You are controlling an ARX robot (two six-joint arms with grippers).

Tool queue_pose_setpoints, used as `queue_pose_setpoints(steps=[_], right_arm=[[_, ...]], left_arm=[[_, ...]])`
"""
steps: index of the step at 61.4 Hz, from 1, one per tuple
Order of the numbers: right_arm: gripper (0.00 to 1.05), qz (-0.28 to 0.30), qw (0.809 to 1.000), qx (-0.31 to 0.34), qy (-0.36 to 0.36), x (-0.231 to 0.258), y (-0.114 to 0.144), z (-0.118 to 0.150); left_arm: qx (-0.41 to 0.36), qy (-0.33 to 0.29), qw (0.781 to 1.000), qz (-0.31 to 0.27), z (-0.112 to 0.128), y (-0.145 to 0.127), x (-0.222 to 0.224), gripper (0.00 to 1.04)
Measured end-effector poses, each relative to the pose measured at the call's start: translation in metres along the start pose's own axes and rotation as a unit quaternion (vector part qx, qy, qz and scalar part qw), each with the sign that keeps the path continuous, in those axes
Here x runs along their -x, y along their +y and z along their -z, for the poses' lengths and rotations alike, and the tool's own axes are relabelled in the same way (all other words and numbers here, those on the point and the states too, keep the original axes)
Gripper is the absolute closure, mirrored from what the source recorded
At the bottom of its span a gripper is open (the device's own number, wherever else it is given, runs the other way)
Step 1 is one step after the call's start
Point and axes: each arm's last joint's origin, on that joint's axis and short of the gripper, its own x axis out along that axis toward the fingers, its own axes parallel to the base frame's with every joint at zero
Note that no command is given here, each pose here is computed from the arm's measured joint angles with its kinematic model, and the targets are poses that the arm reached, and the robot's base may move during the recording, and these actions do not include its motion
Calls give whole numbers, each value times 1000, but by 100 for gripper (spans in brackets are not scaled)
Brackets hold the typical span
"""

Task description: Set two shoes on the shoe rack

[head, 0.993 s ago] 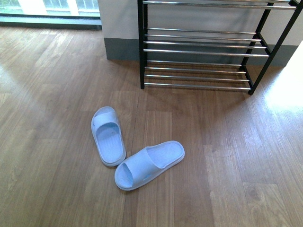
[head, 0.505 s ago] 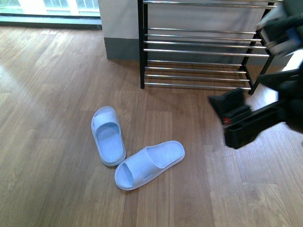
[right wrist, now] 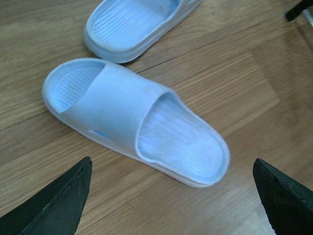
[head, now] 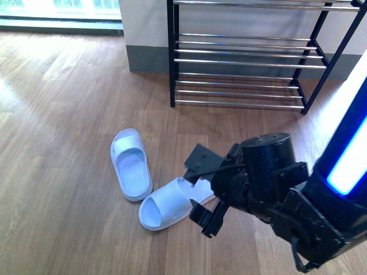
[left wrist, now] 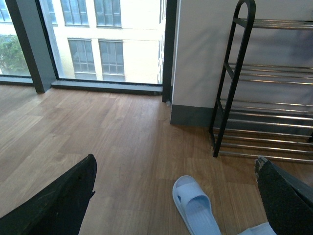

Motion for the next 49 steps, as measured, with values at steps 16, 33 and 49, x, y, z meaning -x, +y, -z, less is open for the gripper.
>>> queue_pose_setpoints(steps=[16, 33, 49], right_arm=[[9, -52, 999, 6, 16, -51, 14, 33], [9, -67, 998, 3, 7, -72, 16, 43], [13, -70, 997, -2, 7, -86, 18, 45]], left_arm=[[0, 0, 1000, 0, 0, 0, 0, 9], [0, 0, 1000, 0, 0, 0, 0, 9], [0, 0, 1000, 0, 0, 0, 0, 9]])
